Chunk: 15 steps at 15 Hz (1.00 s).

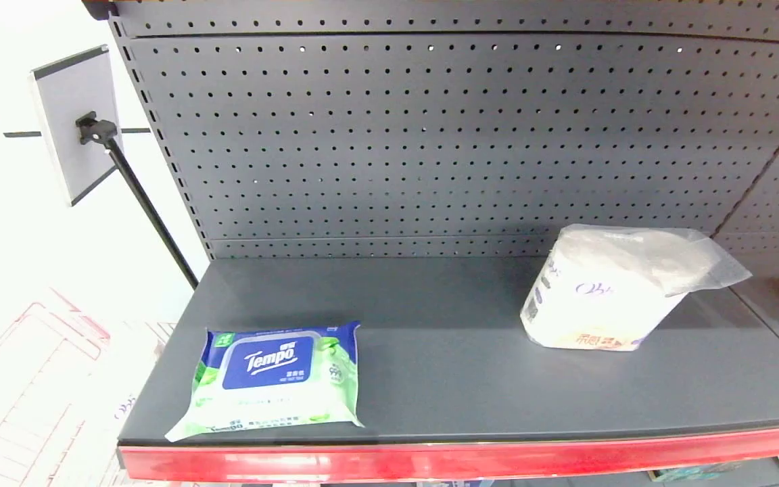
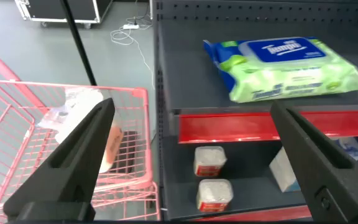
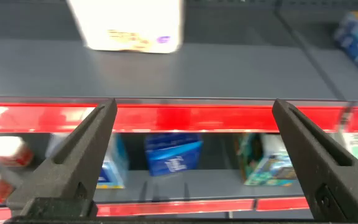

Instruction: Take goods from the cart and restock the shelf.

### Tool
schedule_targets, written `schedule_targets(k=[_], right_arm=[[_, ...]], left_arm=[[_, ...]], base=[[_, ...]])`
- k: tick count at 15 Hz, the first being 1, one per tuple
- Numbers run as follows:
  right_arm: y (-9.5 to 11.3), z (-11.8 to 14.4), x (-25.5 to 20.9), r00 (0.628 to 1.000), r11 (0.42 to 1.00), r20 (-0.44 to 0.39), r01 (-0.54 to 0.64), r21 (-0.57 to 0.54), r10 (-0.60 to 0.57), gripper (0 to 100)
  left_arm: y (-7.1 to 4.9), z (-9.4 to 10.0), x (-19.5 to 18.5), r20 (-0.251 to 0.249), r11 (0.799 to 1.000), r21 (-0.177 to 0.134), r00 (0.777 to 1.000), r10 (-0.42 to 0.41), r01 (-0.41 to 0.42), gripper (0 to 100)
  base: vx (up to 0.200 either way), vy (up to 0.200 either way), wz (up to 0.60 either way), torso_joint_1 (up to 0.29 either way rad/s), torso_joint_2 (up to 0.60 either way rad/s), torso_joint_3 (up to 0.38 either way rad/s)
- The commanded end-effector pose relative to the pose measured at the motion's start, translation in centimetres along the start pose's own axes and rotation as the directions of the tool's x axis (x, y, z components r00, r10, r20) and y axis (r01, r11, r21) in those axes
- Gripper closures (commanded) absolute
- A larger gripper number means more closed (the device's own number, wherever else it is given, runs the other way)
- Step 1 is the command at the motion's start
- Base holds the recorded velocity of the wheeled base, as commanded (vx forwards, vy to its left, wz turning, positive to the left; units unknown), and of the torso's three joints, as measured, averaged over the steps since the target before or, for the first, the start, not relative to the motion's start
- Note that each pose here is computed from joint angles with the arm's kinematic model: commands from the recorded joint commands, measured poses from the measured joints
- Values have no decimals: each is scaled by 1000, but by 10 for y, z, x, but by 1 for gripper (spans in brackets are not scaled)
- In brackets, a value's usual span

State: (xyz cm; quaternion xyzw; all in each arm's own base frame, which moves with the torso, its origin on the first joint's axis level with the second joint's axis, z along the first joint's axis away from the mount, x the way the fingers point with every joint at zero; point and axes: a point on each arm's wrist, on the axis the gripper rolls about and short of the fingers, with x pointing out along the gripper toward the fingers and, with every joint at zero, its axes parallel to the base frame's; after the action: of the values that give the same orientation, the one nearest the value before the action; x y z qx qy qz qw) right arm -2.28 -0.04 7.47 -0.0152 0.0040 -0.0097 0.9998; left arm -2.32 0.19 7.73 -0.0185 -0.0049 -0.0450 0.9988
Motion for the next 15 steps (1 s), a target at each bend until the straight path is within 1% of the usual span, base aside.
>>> schedule_targets(k=[1, 15], right_arm=[[0, 0, 0, 1000, 1000, 0, 0, 0, 0, 0], [0, 0, 0, 1000, 1000, 0, 0, 0, 0, 0]], left_arm=[[0, 0, 0, -1, 1000, 0, 1000, -1, 1, 0], [0, 0, 0, -1, 1000, 0, 1000, -1, 1, 0]], base=[[0, 200, 0, 2, 2, 2], [0, 200, 0, 3, 3, 1]])
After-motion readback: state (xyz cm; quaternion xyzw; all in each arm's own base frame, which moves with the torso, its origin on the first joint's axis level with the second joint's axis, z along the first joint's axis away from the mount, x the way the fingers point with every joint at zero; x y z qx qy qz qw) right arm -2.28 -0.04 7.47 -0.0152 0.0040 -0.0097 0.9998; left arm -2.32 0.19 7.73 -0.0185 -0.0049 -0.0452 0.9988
